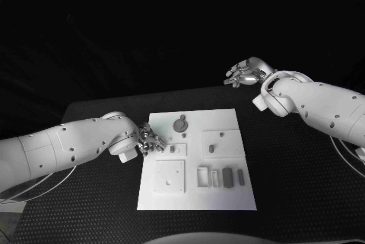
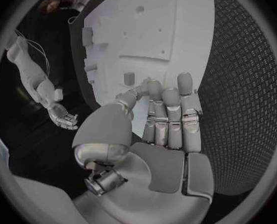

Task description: Assemble the parts on the task board

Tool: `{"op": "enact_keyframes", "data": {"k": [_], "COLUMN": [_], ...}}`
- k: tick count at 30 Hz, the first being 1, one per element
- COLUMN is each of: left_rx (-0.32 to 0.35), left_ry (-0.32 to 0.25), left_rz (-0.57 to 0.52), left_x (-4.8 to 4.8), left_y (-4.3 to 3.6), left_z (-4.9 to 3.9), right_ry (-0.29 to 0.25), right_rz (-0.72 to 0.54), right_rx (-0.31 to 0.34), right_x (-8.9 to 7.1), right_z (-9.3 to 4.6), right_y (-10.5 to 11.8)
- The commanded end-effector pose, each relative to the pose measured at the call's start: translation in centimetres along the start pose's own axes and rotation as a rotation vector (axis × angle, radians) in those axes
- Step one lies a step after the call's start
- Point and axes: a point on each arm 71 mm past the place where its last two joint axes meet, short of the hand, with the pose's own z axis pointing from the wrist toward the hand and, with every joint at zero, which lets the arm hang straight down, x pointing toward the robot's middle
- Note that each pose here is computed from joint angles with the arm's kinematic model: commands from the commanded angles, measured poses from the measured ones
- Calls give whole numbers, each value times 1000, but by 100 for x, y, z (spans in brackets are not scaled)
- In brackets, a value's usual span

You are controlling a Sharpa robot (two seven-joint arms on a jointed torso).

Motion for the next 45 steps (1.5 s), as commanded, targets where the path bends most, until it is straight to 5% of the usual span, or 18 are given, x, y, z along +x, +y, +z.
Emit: {"op": "enact_keyframes", "data": {"k": [1,14,20,45], "left_rx": [7,56,42,42], "left_ry": [-27,-77,-67,-82], "left_rz": [60,170,181,208], "left_x": [-2,48,104,153], "left_y": [-13,-91,-39,-32], "left_z": [-4,-15,8,20], "right_ry": [3,4,6,7], "right_rz": [2,3,4,6], "right_rx": [-10,-10,-11,-10], "right_x": [2,2,4,-1], "right_z": [-1,-1,-3,-8], "right_y": [9,7,10,5]}}
